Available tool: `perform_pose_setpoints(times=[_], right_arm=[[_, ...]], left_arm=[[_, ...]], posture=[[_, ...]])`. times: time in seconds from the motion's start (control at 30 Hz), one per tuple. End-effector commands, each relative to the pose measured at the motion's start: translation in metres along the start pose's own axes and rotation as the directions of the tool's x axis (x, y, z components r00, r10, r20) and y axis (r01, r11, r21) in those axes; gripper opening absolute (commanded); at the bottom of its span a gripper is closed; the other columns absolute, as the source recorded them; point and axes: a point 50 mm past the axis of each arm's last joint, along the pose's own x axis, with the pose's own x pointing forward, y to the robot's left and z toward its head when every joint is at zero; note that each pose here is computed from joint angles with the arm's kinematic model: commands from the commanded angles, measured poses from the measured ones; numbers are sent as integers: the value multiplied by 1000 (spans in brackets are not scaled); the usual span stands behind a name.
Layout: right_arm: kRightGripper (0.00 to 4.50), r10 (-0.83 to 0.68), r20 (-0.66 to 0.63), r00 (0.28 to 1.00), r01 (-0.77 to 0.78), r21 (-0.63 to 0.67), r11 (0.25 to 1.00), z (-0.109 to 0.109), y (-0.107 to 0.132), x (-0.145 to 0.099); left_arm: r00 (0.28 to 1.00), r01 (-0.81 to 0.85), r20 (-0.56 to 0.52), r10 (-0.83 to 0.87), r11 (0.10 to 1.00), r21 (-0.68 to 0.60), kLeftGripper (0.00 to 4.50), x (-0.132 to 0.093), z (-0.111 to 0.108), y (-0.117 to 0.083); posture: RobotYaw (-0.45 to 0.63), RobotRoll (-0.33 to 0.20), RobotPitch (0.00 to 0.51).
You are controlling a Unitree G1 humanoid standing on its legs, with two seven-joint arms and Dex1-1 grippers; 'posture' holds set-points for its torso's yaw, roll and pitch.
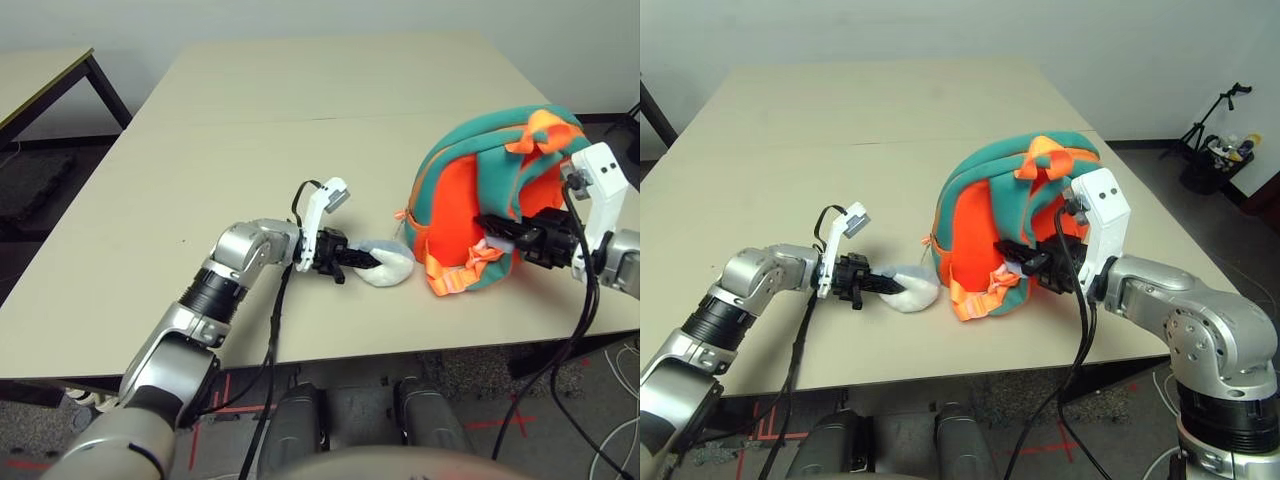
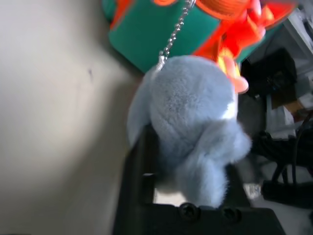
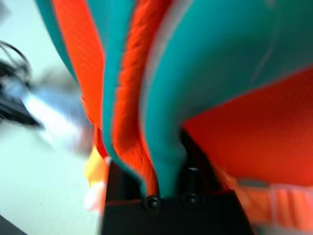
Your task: Put the pencil case into the backpack and zip it.
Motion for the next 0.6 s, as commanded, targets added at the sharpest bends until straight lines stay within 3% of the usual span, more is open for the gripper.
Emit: perform_pose_setpoints(times=[0.03,0.2,0.27,0.4,0.5,0.6], right_arm=[[2198,37,-47,998,-34,74,997,12,-1,-20],[3742,70,-133,989,-52,135,989,41,-5,-67],[4411,46,-158,986,-20,161,987,51,-10,-89],[4463,-57,-186,981,100,232,968,62,-26,-122],[4463,-218,-157,963,250,228,941,58,-51,-129],[4463,-396,-130,909,415,187,890,50,-81,-129]], left_arm=[[998,10,62,-9,1000,-25,2785,-50,26,-20],[999,-6,31,9,995,-97,4453,-116,30,-40],[996,-49,62,57,990,-133,4500,-139,34,-41],[928,-250,232,293,948,-198,4500,-176,41,-18],[754,-515,316,576,817,-260,4500,-193,39,14],[540,-720,305,784,618,-316,4500,-208,23,44]], posture=[[-36,0,60],[-29,0,63],[-20,0,63],[-12,0,63],[1,0,60],[2,0,58]])
